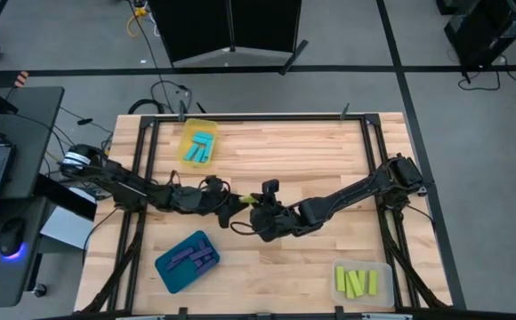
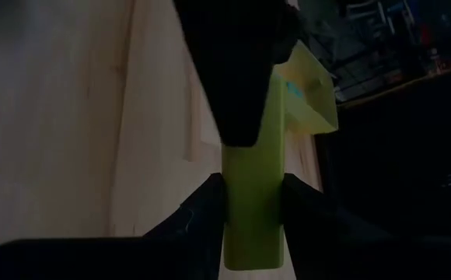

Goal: Sort blocks
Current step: Put the green block into the transparent bin

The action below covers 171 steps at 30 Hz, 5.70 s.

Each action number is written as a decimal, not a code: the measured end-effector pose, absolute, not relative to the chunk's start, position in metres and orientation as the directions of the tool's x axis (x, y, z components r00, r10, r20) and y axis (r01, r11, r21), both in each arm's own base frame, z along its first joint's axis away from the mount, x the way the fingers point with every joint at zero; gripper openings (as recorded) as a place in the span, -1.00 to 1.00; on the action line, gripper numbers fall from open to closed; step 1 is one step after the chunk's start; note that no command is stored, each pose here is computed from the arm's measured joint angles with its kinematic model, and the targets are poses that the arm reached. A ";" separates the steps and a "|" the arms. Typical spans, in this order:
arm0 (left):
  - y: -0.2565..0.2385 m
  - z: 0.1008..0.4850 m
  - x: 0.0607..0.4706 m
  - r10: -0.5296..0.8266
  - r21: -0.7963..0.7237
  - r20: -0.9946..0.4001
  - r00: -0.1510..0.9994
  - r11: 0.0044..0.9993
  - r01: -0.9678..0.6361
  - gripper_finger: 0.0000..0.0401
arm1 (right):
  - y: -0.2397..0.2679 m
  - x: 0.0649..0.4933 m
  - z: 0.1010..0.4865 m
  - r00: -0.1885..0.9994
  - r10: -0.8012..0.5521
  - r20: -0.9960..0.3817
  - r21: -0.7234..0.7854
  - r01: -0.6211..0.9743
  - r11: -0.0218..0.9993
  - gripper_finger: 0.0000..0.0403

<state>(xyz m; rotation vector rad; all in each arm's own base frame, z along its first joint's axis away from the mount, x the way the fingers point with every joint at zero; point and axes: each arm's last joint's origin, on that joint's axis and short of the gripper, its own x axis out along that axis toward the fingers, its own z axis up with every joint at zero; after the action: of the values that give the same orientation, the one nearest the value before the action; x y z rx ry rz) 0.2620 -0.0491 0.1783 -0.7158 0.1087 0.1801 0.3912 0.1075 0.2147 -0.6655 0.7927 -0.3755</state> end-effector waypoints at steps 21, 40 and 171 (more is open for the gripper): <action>-0.034 0.176 0.265 0.094 -0.650 -0.188 0.978 0.734 -0.195 -0.39 | 0.105 0.392 0.214 0.652 -0.538 -0.534 -0.680 0.047 0.732 -0.44; -0.032 0.176 0.265 0.115 -0.421 -0.190 0.975 0.888 -0.186 -0.68 | 0.124 0.385 0.217 0.641 -0.637 -0.427 -0.766 0.118 0.632 -0.08; 0.001 0.225 0.276 0.011 -0.103 0.041 0.999 0.995 -0.007 -0.02 | 0.220 0.208 0.274 0.327 -0.115 -0.938 0.099 0.569 0.816 -0.41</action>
<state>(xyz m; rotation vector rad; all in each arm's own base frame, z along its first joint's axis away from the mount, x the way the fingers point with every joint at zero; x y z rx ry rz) 0.2758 0.0014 0.2254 -0.1026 -0.0418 0.0090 0.2078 0.2198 0.2740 0.4556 1.1590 -0.4683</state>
